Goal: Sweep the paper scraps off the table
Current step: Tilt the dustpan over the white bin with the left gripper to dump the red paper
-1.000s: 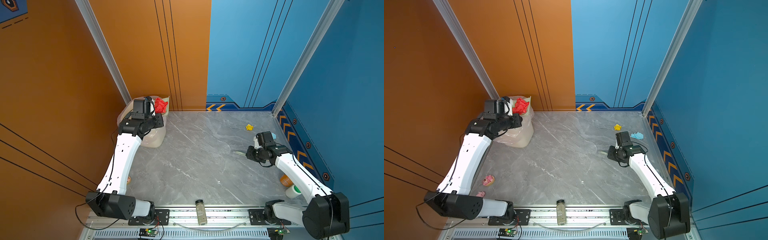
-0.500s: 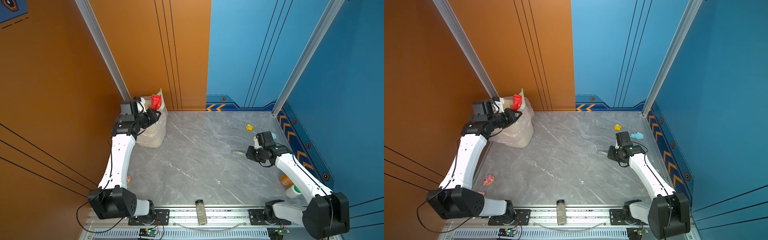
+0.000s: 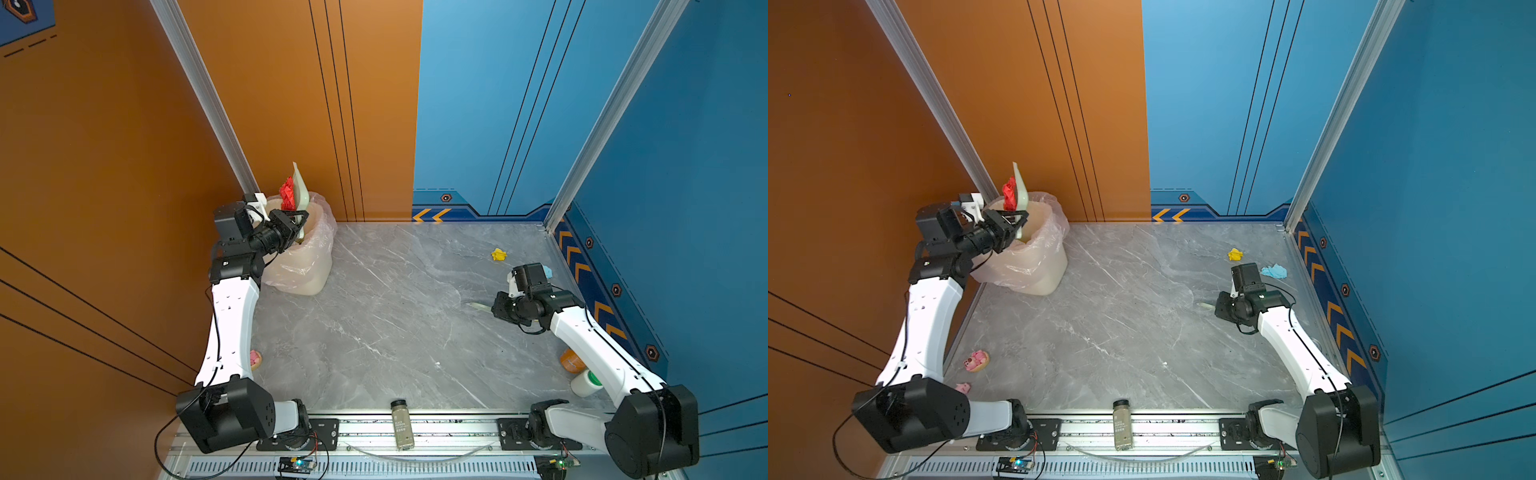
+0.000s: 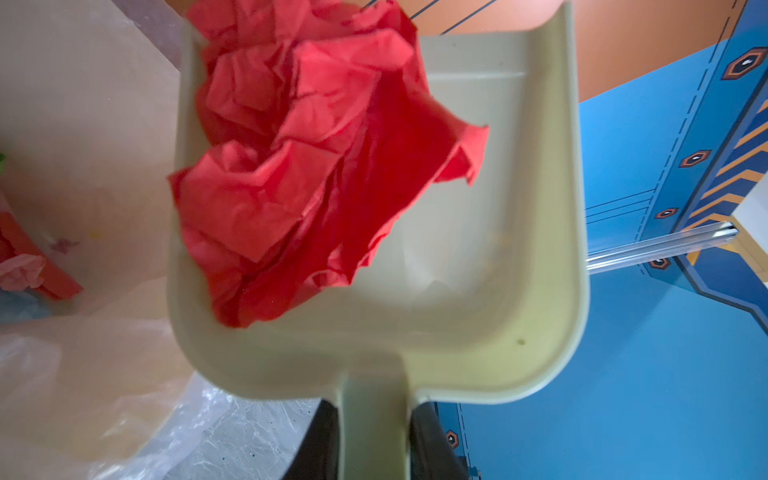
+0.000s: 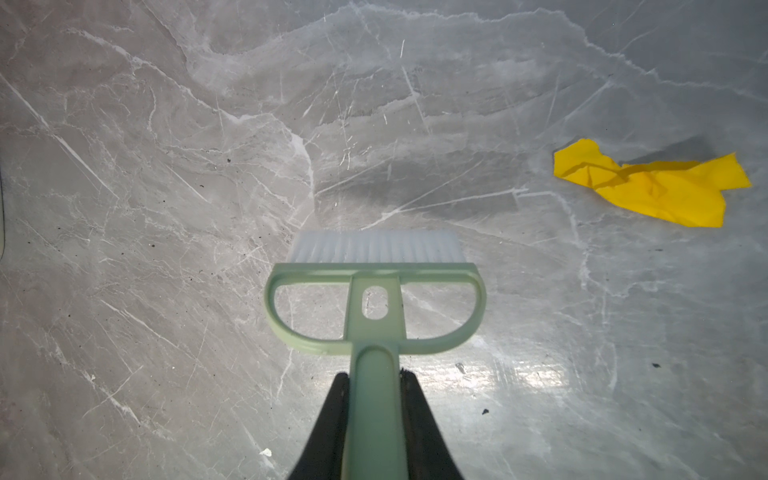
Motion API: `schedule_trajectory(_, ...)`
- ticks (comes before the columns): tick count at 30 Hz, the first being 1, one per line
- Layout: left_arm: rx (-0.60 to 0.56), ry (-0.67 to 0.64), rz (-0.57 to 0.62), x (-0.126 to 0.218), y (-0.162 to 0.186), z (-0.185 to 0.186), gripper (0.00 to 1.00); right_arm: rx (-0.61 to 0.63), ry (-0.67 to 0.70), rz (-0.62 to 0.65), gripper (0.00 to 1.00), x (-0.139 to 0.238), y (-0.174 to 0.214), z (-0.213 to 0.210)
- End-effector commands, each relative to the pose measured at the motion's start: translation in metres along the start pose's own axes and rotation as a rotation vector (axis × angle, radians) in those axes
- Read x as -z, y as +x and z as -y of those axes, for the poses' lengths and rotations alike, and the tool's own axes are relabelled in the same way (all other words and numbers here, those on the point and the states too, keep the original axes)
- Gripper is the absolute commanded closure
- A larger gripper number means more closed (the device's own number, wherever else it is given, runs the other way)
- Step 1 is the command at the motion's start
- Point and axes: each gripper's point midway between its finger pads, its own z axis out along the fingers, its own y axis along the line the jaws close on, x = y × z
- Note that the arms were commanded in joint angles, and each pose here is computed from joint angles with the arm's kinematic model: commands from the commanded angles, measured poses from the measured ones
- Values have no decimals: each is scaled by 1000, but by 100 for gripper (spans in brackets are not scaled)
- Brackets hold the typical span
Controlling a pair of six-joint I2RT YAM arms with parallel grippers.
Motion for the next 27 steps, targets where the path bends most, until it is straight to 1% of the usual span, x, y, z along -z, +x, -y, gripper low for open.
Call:
schedule_trajectory(1, 45, 116, -26, 2, -2, 17, 100, 10, -26, 14, 100, 3, -8, -10)
schedule_trajectory(7, 86, 158, -21, 7, -7, 21, 100, 10, -31, 15, 100, 2, -9, -11)
schedule_trajectory(14, 181, 276, -50, 3, -9, 30, 100, 14, -33, 10, 100, 2, -8, -12)
schedule_trajectory(21, 198, 265, -48, 4, -9, 22, 100, 15, -30, 11, 100, 2, -8, -11)
schedule_trajectory(27, 186, 270, -42, 7, -12, 26, 100, 16, -28, 8, 100, 1, -7, -10)
